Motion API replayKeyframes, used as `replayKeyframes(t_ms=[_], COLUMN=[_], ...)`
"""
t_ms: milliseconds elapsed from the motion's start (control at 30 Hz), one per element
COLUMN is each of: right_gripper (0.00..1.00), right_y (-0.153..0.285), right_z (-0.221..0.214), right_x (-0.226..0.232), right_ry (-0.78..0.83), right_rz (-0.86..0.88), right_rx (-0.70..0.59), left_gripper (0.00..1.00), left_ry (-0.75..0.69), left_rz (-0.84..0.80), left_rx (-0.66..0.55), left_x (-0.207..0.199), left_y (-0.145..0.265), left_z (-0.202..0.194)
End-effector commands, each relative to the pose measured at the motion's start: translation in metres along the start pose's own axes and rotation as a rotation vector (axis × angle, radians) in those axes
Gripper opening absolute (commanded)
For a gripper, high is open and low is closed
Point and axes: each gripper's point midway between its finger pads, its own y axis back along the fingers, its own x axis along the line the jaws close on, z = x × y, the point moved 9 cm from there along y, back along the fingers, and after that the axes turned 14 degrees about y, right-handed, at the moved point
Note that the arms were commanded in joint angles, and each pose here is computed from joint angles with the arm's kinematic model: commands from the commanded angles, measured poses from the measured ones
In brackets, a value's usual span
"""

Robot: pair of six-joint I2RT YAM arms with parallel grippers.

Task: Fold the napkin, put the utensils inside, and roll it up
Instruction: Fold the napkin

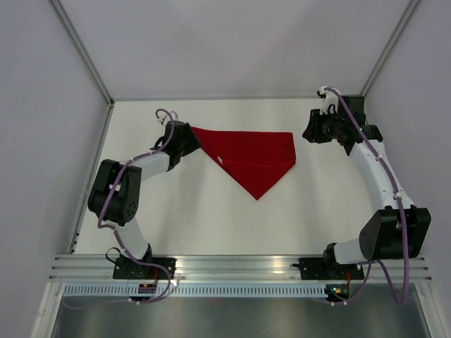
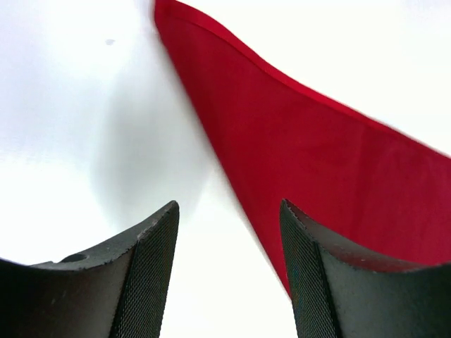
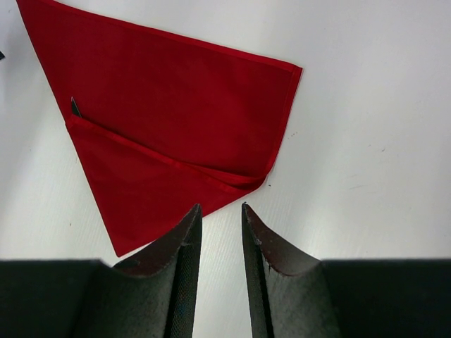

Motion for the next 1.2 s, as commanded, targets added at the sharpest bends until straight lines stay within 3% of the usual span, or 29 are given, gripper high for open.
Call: replayKeyframes(t_ms=[0, 433, 600, 800, 1167], right_gripper=[0.35, 0.34, 0.34, 0.33, 0.32], right_y=[-0.001, -0.001, 0.0, 0.0, -0.001], right_z=[0.0, -0.001, -0.001, -0.001, -0.001], right_x=[0.002, 0.005, 0.005, 0.004, 0.004], right_ry=[0.008, 0.006, 0.008, 0.013, 0.015], right_rz=[0.006, 0.018, 0.021, 0.016, 0.017], right_rx=[0.0, 0.0, -0.002, -0.002, 0.0], left_gripper=[0.64, 0.64, 0.62, 0.52, 0.25], left_ry=[0.126, 0.352, 0.362, 0.36, 0.307], left_rz=[-0.028, -0.017, 0.02, 0.026, -0.006], left_rx=[0.018, 0.097, 0.084, 0.069, 0.053], left_x=[-0.002, 0.024, 0.03, 0.027, 0.016], left_y=[-0.004, -0.071, -0.084, -0.093, -0.098], left_z=[0.02, 0.035, 0.039, 0.049, 0.062])
